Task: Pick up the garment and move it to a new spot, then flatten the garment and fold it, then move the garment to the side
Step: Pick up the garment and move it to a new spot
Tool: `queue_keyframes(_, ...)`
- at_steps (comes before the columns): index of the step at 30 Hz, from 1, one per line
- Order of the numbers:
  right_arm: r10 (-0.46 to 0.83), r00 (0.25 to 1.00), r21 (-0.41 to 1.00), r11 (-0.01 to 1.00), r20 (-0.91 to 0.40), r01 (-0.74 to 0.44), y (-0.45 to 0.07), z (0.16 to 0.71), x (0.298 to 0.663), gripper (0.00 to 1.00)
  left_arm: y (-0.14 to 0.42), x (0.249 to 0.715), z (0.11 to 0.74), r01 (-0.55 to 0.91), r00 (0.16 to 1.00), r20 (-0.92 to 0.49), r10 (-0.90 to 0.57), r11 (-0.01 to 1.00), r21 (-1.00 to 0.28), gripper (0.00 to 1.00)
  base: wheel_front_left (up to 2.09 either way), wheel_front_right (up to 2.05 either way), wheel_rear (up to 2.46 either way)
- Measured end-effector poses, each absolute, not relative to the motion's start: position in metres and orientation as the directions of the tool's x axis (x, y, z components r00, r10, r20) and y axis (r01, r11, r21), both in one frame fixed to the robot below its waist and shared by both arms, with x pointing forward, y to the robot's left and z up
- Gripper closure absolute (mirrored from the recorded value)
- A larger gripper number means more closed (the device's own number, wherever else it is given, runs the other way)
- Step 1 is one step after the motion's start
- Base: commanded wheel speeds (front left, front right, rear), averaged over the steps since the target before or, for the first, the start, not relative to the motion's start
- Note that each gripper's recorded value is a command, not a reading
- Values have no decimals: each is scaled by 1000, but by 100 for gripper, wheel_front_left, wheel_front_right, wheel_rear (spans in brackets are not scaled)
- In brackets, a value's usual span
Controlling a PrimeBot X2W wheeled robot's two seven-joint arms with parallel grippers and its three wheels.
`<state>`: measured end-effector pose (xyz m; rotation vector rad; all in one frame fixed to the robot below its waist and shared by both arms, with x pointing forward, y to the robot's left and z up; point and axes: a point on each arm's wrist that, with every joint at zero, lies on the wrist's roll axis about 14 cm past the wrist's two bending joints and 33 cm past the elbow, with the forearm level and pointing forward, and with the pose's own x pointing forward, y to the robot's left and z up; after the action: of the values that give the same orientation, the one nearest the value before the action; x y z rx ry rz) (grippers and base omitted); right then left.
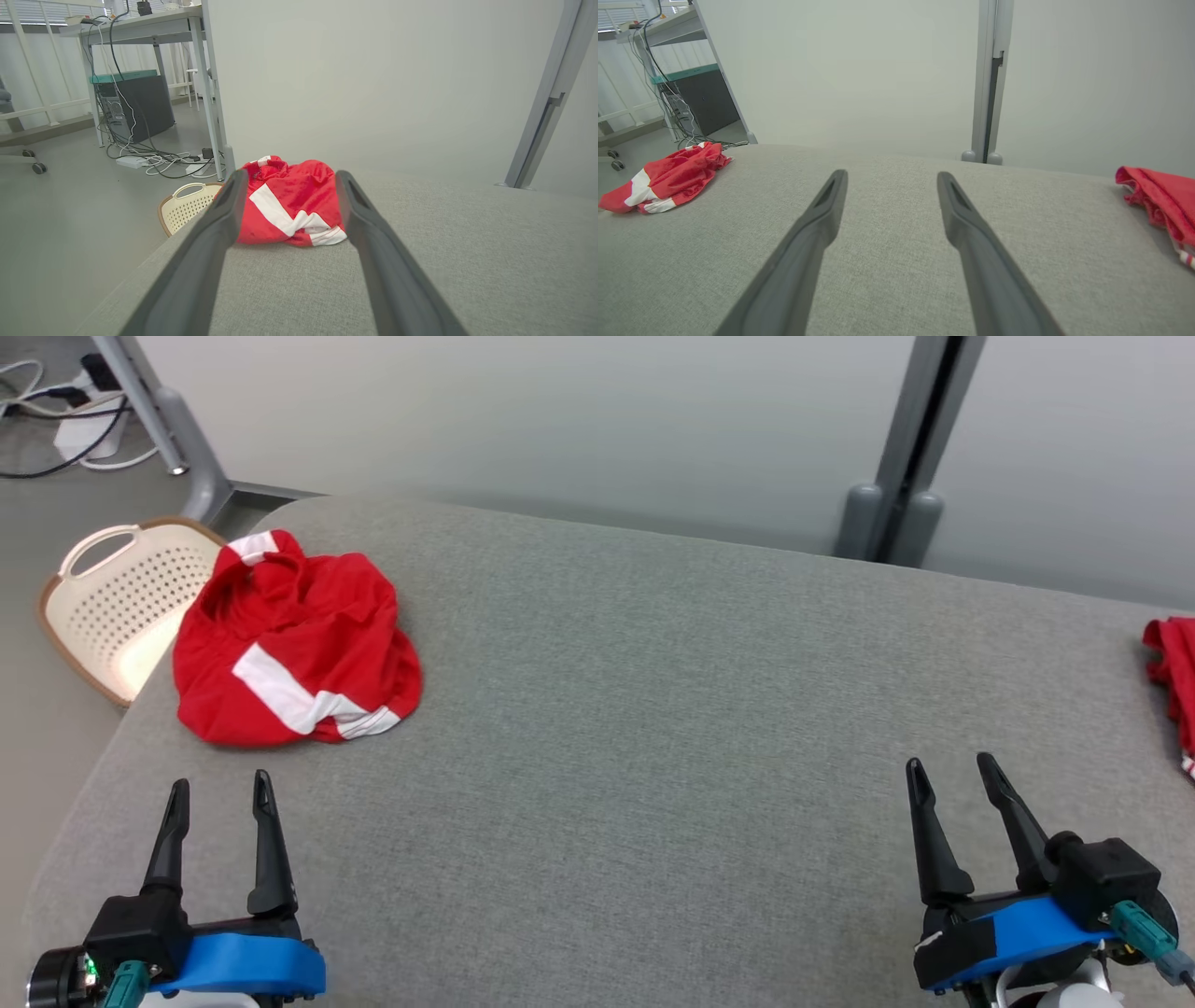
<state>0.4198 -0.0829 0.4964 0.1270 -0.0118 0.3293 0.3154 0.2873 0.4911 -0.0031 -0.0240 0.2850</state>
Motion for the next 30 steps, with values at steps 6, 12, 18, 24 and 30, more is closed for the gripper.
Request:
queue_keyframes(6, 398, 917, 121, 909, 24, -398, -52, 494, 426, 0, 312, 291, 492, -371, 928, 21, 371, 929, -2, 0, 0, 0, 0)
queue_keyframes(12, 461, 887, 121, 880, 17, -460, -26, 491, 430, 0, 331, 270, 492, -443, 896, 17, 443, 896, 3, 0, 0, 0, 0)
queue_keyframes(18, 494, 870, 129, 862, 9, -491, -12, 487, 432, 0, 341, 258, 491, -482, 876, 10, 482, 876, 7, 0, 0, 0, 0)
queue_keyframes(24, 499, 866, 132, 859, 2, -495, -10, 484, 431, 0, 343, 256, 490, -490, 872, 5, 490, 872, 11, 0, 0, 0, 0)
queue_keyframes(30, 488, 873, 135, 865, -6, -483, -15, 481, 433, 0, 340, 269, 490, -464, 886, 3, 464, 886, 17, 0, 0, 0, 0)
